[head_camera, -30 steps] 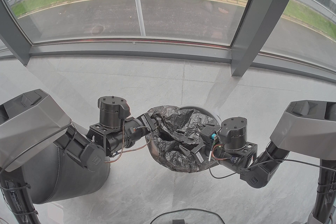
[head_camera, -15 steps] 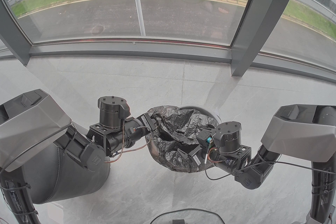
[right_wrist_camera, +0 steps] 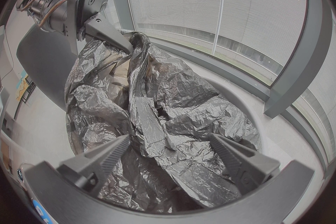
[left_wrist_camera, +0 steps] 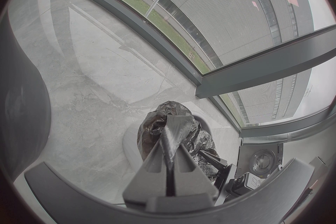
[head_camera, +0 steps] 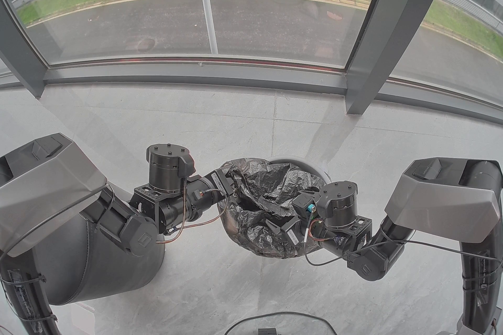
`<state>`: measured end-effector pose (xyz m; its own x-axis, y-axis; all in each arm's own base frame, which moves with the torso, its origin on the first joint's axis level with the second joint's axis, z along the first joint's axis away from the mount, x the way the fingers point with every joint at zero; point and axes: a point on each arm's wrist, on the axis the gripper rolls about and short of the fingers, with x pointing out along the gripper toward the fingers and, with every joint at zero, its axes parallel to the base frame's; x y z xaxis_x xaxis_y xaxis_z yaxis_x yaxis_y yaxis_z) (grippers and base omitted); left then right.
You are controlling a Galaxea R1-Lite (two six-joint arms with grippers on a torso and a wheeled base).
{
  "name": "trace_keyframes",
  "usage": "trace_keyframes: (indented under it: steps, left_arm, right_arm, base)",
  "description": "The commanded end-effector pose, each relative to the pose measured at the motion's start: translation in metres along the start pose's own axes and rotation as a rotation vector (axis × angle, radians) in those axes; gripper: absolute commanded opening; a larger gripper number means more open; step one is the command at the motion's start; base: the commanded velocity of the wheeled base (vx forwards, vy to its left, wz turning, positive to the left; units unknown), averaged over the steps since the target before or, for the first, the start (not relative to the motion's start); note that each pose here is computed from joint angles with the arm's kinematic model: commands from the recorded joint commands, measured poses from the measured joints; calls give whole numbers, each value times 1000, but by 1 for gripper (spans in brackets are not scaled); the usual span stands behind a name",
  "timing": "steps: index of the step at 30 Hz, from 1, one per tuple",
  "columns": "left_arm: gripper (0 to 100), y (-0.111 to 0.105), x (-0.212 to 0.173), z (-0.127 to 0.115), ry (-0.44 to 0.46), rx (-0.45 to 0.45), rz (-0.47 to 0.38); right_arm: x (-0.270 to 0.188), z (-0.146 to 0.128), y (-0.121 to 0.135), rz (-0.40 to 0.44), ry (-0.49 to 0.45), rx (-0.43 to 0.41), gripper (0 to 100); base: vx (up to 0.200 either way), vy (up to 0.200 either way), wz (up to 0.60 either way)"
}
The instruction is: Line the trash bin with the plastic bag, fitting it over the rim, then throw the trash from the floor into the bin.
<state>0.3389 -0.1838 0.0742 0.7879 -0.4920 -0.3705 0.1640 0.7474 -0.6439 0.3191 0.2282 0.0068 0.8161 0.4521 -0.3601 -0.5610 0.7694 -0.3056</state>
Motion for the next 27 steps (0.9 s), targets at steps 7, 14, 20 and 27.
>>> trace_keyframes:
  steps: [7, 14, 20, 27]
  left_arm:
    - [0, 0, 1, -1, 1, -1, 1]
    - [0, 0, 0, 0, -2, 0, -2]
    - [0, 0, 0, 0, 0, 0, 0]
    - [0, 1, 1, -1, -3, 3, 3]
  right_arm:
    - [-2, 0, -1, 0, -1, 7, 0]
    - [-3, 4, -6, -19, -29, 15, 0]
    - [-6, 13, -19, -58, -62, 29, 0]
    - [-15, 36, -49, -127, -148, 102, 0]
  base:
    - [0, 0, 0]
    - [0, 0, 0]
    - [0, 0, 0]
    - [0, 0, 0]
